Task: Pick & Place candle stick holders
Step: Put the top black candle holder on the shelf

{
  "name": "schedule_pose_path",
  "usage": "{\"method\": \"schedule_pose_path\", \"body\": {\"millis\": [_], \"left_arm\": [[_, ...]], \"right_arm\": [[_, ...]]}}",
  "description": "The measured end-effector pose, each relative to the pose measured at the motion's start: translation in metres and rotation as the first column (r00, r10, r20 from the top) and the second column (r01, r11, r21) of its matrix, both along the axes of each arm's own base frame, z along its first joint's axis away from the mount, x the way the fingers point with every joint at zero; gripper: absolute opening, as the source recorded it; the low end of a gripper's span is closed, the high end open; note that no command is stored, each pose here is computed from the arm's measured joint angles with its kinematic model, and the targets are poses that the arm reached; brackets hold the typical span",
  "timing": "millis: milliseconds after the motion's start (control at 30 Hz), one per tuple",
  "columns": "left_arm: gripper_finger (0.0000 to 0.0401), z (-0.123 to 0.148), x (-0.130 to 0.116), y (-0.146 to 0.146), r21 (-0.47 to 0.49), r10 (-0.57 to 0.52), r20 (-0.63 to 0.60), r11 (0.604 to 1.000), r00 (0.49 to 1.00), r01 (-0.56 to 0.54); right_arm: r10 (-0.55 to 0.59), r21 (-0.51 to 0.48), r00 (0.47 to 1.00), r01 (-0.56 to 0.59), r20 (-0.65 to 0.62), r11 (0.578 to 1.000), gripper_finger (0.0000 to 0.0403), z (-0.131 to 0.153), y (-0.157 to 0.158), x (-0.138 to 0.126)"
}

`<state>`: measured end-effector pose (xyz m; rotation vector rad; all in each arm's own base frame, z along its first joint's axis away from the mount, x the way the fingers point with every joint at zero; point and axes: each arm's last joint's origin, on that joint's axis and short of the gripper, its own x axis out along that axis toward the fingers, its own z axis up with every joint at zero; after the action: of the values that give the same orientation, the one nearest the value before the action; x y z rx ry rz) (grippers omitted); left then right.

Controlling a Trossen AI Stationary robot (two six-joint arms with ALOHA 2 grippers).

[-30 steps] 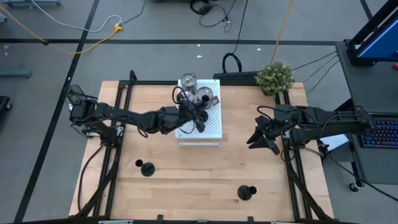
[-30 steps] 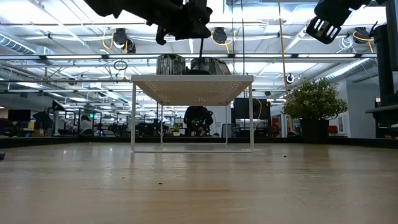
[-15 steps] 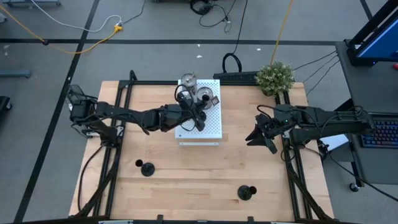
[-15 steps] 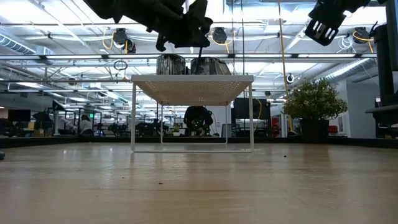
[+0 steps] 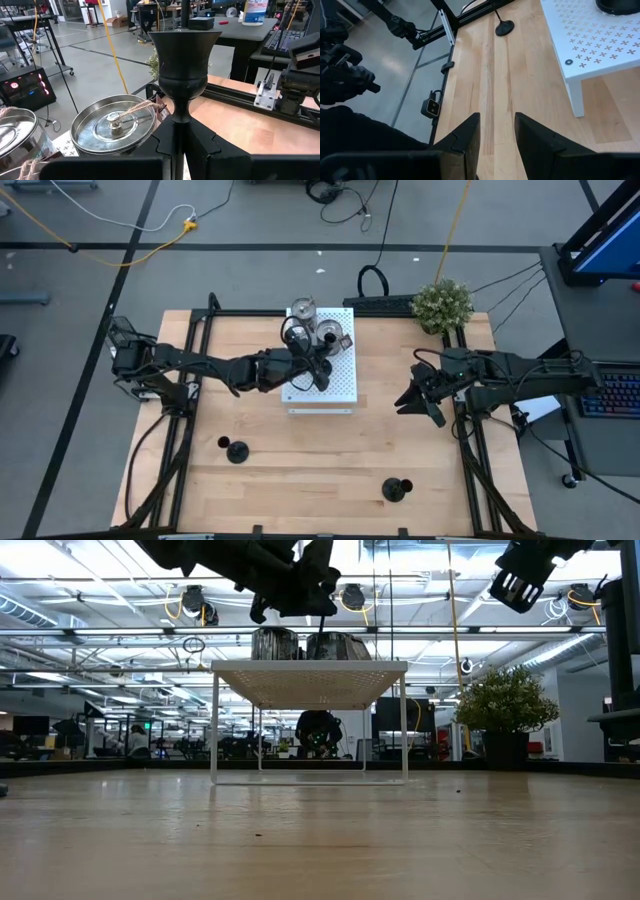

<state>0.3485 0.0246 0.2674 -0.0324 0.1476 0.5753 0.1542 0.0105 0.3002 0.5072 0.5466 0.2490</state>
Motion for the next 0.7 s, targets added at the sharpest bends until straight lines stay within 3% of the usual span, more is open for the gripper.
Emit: {"method": "schedule_pose_path", "body": {"millis": [200, 700], "left_arm": [[0.0050, -0.005, 0.000, -0.003, -0.010, 0.000, -0.046, 1.000, 0.999, 0.000], [0.0158, -0.004, -0.007, -0.026, 0.039, 0.068, -0.095, 0.997, 0.993, -0.065]], "right_arm": [[0.000, 0.000, 1.000, 0.000, 0.001, 1.000, 0.0111, 0.000, 0.000, 0.000], [0.001, 0.000, 1.000, -0.001, 0.010, 1.000, 0.0111, 0.001, 0.000, 0.000]]}}
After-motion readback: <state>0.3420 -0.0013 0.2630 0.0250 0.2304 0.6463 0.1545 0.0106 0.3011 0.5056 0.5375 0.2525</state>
